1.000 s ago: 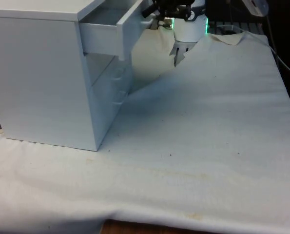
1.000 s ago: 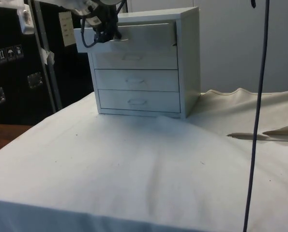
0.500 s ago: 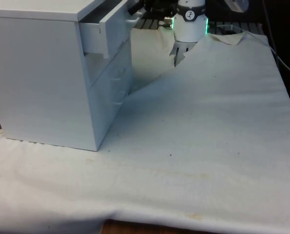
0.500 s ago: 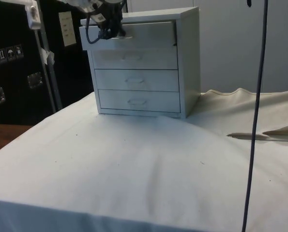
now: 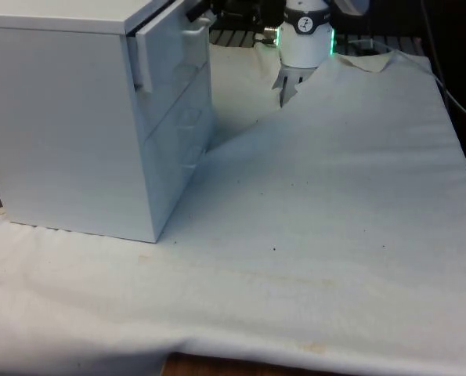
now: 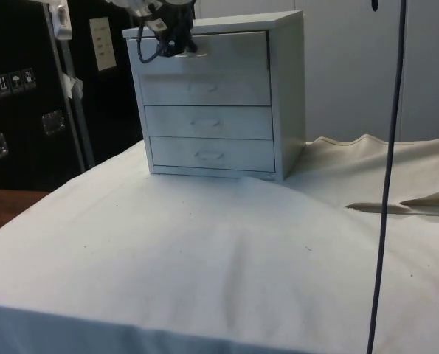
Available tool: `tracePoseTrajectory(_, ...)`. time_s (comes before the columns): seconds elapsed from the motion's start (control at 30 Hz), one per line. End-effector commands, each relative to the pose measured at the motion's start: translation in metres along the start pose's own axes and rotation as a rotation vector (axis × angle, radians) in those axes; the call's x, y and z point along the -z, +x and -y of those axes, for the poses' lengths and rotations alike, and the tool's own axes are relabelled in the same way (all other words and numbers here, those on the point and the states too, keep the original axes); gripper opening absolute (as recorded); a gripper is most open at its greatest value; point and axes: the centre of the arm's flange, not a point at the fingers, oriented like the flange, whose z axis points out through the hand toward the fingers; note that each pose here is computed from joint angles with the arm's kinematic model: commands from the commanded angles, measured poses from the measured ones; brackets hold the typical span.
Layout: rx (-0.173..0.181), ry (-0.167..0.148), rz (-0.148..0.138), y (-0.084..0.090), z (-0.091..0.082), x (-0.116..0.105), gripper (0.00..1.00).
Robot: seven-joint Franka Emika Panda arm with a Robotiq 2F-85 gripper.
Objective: Open the drawer, then close it.
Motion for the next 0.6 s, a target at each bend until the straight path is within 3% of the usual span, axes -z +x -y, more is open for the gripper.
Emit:
tracePoseTrajectory(0.0, -0.003, 0.004, -0.011, 0.001, -0.003, -0.004, 0.00)
tracePoseTrajectory(0.2, -0.013, 0.000, 0.004, 0.002, -0.007, -0.009, 0.00)
tracePoseTrajectory(0.27, -0.020, 0.004, -0.004, 0.002, -0.012, -0.015, 0.00)
tracePoseTrajectory(0.47, -0.029, 0.002, 0.000, 0.003, -0.009, -0.010, 0.00)
tracePoseTrajectory(0.57, -0.047, 0.009, -0.012, 0.002, -0.006, 0.002, 0.00)
